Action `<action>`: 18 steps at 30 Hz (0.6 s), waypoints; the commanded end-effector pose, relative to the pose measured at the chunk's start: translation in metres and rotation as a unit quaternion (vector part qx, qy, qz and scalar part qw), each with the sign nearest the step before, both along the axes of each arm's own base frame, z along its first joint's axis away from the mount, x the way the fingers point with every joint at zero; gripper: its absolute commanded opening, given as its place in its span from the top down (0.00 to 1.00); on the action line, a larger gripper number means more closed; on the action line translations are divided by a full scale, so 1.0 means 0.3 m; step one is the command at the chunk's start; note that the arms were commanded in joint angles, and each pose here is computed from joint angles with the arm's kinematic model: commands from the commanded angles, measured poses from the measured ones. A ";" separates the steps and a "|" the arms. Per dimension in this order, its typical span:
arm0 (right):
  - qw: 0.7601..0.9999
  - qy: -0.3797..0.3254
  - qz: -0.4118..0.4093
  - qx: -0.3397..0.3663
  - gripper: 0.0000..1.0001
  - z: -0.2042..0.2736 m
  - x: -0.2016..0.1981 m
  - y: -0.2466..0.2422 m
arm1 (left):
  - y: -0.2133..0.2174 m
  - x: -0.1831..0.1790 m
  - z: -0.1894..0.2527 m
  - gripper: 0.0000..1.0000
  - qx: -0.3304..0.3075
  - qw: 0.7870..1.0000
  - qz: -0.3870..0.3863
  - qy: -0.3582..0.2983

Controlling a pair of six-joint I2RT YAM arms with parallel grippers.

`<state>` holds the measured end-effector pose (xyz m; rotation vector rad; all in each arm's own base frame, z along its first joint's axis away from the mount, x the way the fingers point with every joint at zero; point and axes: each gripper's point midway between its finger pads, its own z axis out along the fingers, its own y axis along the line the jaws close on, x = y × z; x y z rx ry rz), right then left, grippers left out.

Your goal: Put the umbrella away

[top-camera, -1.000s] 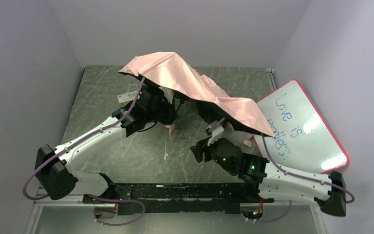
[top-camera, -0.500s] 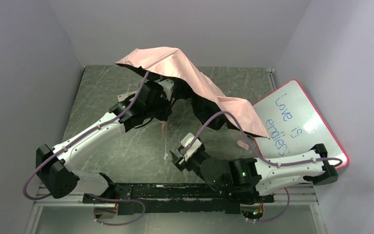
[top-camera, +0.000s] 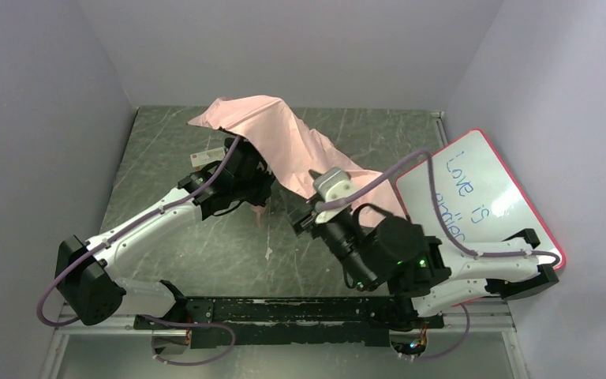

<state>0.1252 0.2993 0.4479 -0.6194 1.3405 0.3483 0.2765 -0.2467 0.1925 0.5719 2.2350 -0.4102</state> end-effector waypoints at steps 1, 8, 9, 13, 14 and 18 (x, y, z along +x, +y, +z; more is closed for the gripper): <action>0.996 -0.021 0.077 0.034 0.37 0.167 -0.179 0.000 | 0.004 -0.005 -0.021 0.95 -0.005 1.000 0.000 0.007; 0.998 0.020 -0.029 0.060 0.37 0.227 0.179 -0.092 | 0.018 -0.016 -0.060 0.95 0.014 1.000 -0.005 0.018; 0.996 0.028 -0.063 0.058 0.36 0.214 0.279 -0.136 | 0.018 -0.017 -0.061 0.95 0.015 1.000 -0.007 0.018; 0.990 0.095 -0.099 0.033 0.35 0.085 0.580 -0.171 | 0.014 -0.015 -0.070 0.95 0.022 0.999 -0.012 0.021; 0.988 0.111 -0.103 0.035 0.35 0.051 0.645 -0.182 | 0.015 -0.015 -0.072 0.95 0.025 0.999 -0.013 0.022; 0.971 0.170 -0.160 0.052 0.35 -0.097 0.914 -0.313 | 0.019 -0.010 -0.076 0.95 0.038 0.999 -0.016 0.025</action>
